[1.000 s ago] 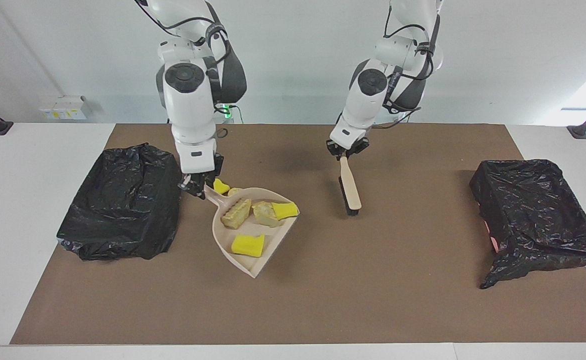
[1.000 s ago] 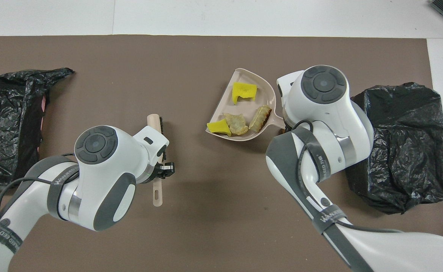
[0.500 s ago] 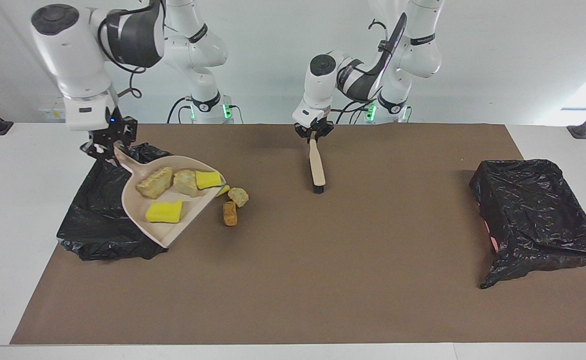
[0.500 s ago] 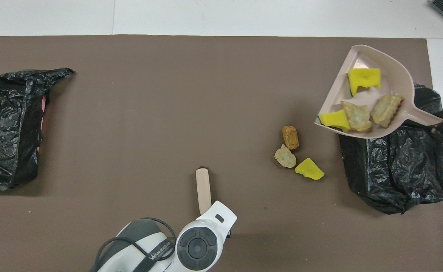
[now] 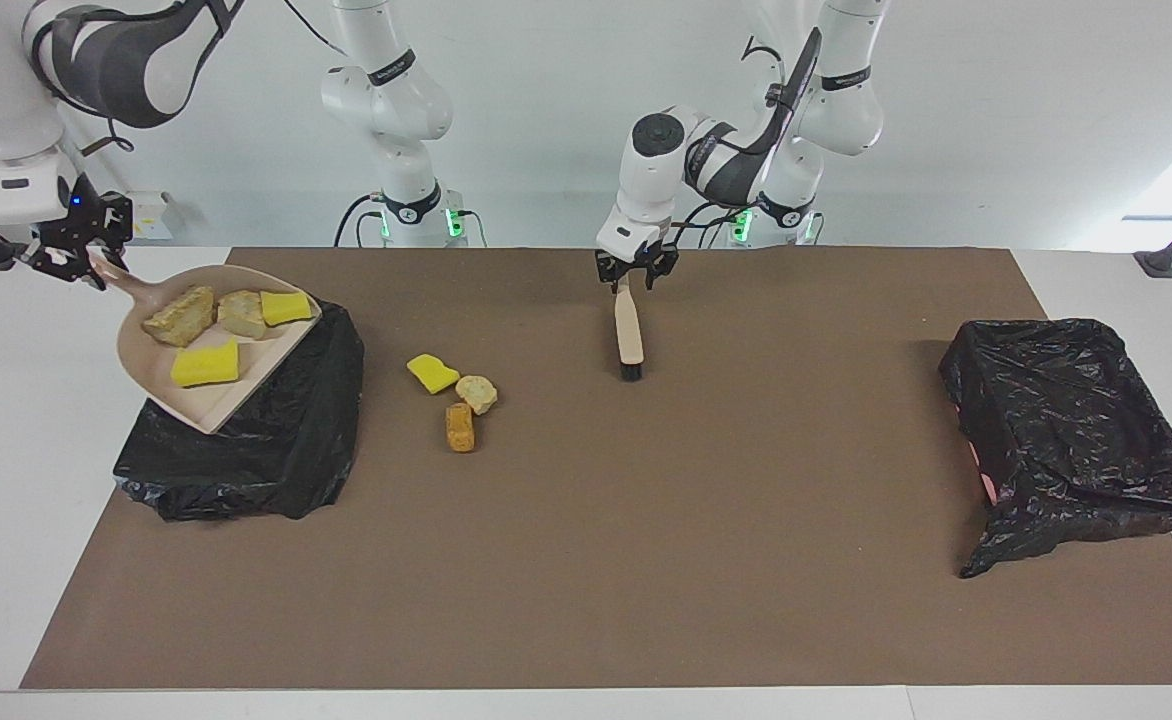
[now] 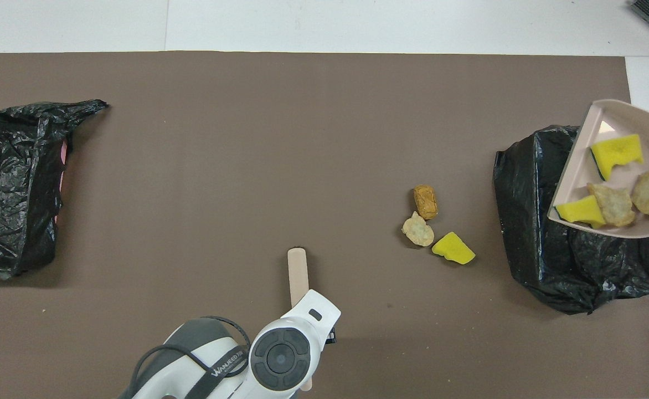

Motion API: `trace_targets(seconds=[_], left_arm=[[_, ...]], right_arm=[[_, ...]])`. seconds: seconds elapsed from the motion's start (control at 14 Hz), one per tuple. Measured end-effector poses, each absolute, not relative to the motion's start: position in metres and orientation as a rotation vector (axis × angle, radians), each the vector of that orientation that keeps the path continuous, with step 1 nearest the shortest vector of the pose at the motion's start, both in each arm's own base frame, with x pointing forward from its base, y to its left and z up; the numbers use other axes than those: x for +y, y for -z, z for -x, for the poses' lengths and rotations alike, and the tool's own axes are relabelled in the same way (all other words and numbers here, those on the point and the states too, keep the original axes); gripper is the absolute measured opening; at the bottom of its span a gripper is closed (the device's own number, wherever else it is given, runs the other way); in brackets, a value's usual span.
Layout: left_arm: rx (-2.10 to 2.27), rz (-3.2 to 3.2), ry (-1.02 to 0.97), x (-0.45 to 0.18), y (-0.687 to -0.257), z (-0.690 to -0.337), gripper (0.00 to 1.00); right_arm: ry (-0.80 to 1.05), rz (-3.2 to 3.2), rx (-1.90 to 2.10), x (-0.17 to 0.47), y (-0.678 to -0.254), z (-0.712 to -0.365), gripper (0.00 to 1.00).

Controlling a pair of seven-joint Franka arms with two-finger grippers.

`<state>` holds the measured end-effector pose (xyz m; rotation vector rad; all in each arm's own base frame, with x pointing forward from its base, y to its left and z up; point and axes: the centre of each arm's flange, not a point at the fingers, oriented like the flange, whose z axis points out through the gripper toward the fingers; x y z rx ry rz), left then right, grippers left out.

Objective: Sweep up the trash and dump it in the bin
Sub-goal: 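Carry the dustpan to the black bag with the right gripper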

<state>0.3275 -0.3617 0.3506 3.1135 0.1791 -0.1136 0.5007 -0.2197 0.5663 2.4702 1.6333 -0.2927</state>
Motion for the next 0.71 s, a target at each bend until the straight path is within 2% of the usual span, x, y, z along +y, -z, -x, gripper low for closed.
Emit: trace_targets(seconds=[0.14,0.36,0.71], left_arm=[[0.255,-3.117,0.065,-0.34,-0.355,-0.361,1.0],[0.351,-3.108,0.013,-0.317,-0.359,-0.41,1.0],[0.159,-3.096,-0.082,-0.256,-0.371,-0.522,1.0]], right_arm=[[0.407,-2.372,1.689,-0.199,-0.556,-0.498,0.32],[0.494,-2.255,1.71,-0.193,-0.548,-0.499,0.32],[0.595,-2.121,1.718,-0.196,-0.535,-0.501,0.32]])
